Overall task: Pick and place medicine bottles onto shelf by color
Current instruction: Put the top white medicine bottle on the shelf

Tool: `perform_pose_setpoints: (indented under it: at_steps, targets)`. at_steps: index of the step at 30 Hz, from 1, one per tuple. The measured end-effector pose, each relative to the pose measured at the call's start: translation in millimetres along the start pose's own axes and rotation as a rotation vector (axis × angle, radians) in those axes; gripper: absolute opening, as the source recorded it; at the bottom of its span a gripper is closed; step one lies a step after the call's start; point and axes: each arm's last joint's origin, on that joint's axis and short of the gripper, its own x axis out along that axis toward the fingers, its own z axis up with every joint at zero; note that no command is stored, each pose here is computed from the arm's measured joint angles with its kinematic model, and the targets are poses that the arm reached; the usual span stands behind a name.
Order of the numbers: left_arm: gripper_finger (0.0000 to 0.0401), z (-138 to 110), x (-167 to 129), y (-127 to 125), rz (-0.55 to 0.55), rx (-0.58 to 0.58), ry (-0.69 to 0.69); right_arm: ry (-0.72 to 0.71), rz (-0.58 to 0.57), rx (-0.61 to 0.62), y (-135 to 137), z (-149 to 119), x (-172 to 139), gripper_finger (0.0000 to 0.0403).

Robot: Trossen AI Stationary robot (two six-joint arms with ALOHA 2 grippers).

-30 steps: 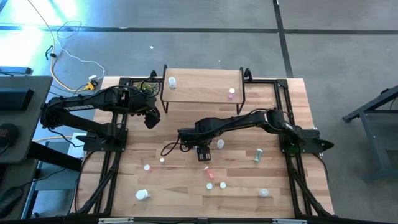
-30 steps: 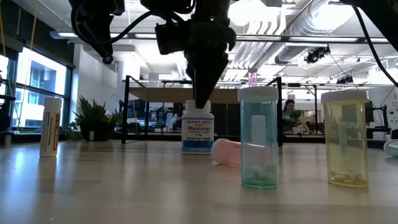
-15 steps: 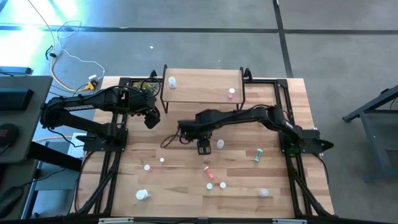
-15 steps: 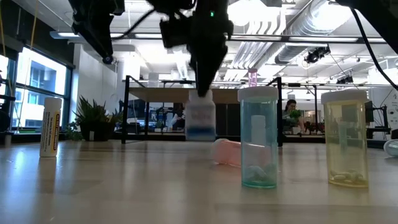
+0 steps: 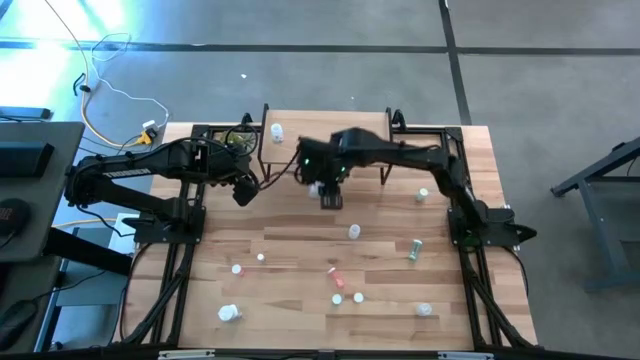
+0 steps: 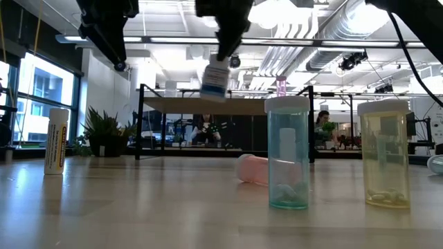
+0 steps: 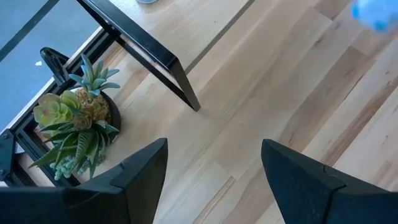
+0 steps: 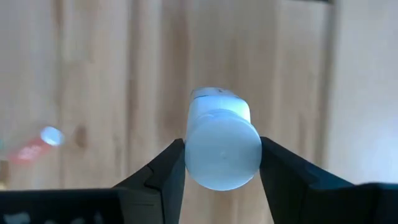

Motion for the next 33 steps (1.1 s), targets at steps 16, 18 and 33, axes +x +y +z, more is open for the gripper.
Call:
perform_pose_setpoints:
  at_steps: [16, 18, 33]
  targets:
    - [0.0248, 0, 0, 0, -0.013, -0.034, 0.007, -0.059, -0.133, -0.040, -65, -42, -71, 0.0157]
    - [0.0248, 0, 0, -1, -0.020, -0.045, 0.010, -0.044, -0.184, -0.037, -75, -50, -78, 0.0157]
    - [0.0248, 0, 0, -1, -0.024, -0.100, 0.013, -0.005, -0.311, 0.166, -158, -119, -120, 0.0158]
